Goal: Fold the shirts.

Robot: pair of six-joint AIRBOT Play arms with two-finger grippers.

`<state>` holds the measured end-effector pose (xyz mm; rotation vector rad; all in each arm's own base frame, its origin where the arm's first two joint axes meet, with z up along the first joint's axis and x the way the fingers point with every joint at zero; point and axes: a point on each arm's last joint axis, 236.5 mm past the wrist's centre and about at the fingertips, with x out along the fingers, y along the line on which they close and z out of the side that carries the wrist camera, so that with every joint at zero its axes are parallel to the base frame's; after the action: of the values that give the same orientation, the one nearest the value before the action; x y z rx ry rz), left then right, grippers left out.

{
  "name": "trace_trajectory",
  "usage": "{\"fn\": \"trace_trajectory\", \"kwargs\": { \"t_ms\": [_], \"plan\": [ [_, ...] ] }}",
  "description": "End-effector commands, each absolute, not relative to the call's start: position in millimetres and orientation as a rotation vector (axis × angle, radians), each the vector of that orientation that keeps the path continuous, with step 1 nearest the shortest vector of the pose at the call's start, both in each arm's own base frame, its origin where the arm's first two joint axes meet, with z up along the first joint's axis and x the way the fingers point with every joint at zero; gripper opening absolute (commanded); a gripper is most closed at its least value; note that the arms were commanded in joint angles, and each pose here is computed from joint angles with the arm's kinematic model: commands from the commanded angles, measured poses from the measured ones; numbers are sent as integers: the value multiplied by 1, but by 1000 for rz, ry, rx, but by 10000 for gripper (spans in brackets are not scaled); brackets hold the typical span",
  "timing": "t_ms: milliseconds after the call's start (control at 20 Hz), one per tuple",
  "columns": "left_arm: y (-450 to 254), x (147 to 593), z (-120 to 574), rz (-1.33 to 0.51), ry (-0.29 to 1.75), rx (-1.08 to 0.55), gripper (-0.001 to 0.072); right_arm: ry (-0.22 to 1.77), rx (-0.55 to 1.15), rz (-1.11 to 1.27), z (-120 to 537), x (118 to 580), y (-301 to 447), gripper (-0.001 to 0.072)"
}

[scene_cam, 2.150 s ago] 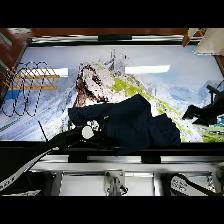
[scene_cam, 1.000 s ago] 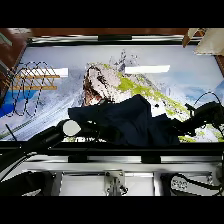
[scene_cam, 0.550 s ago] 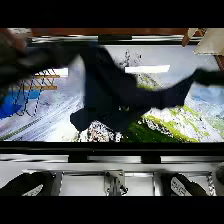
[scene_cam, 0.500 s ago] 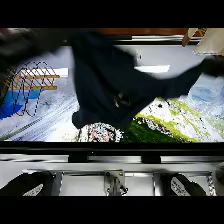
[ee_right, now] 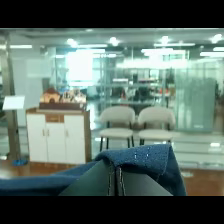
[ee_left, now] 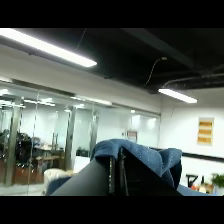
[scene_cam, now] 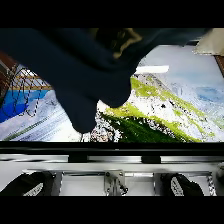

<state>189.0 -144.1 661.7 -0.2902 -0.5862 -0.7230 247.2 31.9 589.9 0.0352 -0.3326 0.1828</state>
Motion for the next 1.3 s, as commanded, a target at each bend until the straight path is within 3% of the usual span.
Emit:
{"fn": "trace_trajectory", "kwargs": {
  "t_ms": [0, 200, 450, 700, 850, 900, 1000, 1050, 1250],
  "plan": [
    [-170, 216, 604, -748, -360, -172, 39, -193, 15, 226, 560, 258, 42, 54],
    [-178, 292, 468, -634, 98, -95, 39, 119, 36, 248, 478, 326, 27, 54],
    [-166, 370, 318, -439, 418, -75, 40, 699, 223, 314, 313, 404, 9, 54],
    [-188, 438, 179, -335, 681, -247, 40, 839, 402, 300, 211, 502, 12, 54],
    [-217, 444, 109, -333, 890, -392, 45, 885, 444, 327, 167, 536, 46, 54],
    [-225, 442, 92, -339, 947, -430, 139, 901, 441, 342, 156, 541, 58, 54],
    [-228, 436, 71, -333, 1028, -440, 564, 930, 414, 365, 140, 545, 75, 54],
    [-220, 432, 65, -315, 1063, -427, 662, 939, 385, 363, 136, 544, 76, 54],
    [-149, 368, 48, -271, 1411, -298, 666, 1015, 277, 266, 124, 527, 39, 54]
  ]
}}
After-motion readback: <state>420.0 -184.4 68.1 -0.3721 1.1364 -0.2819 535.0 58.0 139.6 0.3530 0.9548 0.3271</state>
